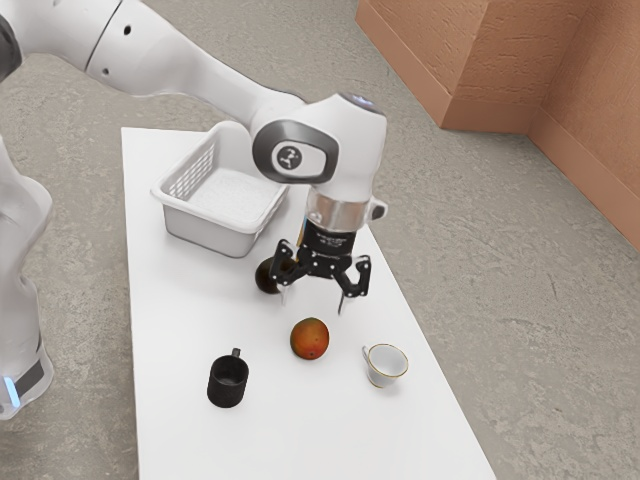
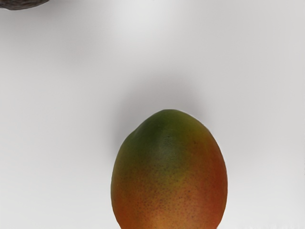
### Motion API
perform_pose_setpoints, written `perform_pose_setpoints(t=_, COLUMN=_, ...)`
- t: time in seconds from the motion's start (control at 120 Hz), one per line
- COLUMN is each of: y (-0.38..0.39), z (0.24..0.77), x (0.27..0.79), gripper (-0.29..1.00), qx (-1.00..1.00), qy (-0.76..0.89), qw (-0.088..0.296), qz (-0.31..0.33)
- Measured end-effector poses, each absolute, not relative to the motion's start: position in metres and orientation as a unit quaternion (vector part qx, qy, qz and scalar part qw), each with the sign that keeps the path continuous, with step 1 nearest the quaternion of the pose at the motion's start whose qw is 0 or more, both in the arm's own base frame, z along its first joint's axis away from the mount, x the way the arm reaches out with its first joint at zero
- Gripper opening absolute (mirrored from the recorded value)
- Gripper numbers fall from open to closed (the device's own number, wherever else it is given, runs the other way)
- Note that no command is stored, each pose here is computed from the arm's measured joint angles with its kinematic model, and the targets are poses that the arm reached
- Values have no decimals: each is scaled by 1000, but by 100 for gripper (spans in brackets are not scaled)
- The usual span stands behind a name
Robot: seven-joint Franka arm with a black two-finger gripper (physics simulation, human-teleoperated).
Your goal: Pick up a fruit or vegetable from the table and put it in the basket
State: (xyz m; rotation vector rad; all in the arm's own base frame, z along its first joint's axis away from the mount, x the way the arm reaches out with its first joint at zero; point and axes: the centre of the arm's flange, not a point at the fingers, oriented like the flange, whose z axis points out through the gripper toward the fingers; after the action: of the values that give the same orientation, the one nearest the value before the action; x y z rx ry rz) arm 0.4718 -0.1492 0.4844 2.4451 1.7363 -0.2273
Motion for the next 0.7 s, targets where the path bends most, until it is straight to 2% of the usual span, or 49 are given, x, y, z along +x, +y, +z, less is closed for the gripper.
perform_pose_setpoints(t=0.7, y=-158, z=438, x=481, gripper=70, qx=874, qy=476, qw=64, qz=-75)
